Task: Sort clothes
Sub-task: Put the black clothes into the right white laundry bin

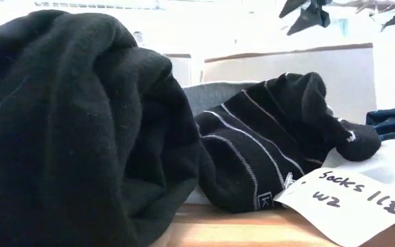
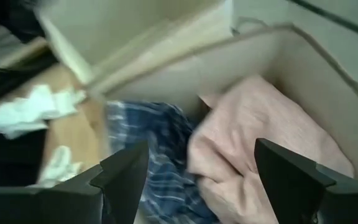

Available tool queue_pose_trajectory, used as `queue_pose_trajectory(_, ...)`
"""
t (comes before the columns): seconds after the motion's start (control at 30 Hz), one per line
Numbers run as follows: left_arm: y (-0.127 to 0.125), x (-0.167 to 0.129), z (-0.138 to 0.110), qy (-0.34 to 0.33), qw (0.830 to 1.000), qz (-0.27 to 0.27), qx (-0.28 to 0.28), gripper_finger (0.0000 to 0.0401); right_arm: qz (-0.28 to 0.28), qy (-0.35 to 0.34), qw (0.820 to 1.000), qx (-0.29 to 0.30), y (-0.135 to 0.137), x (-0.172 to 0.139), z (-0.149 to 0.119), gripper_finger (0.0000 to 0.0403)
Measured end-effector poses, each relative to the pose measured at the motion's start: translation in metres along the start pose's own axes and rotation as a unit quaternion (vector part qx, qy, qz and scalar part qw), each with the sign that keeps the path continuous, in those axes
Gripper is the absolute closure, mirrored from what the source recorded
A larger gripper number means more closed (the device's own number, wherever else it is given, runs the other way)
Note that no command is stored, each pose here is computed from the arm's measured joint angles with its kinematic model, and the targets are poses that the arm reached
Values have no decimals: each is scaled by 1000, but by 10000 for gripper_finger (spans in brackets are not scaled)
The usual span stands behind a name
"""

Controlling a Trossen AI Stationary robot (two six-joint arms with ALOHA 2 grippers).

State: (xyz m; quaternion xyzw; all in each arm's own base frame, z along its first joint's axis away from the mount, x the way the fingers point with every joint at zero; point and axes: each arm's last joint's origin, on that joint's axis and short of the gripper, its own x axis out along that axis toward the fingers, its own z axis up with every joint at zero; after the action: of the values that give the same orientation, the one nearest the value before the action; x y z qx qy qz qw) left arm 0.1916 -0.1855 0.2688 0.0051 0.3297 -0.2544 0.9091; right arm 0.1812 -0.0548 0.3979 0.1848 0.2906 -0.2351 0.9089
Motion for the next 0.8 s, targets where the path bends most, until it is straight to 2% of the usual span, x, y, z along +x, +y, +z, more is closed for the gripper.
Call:
queue_pose_trajectory(0.17, -1, 36, -13, 45, 999, 18, -9, 131, 17, -14, 1000, -13, 9, -10, -4, 97)
queue_pose_trajectory(0.47, 0, 72, -28, 70, 995, 58, -30, 64, 26, 1, 999, -37, 22, -4, -8, 97)
queue_pose_trajectory(0.8, 9, 111, -53, 118, 984, 127, -38, 62, 34, 19, 997, -64, 35, 4, -13, 97)
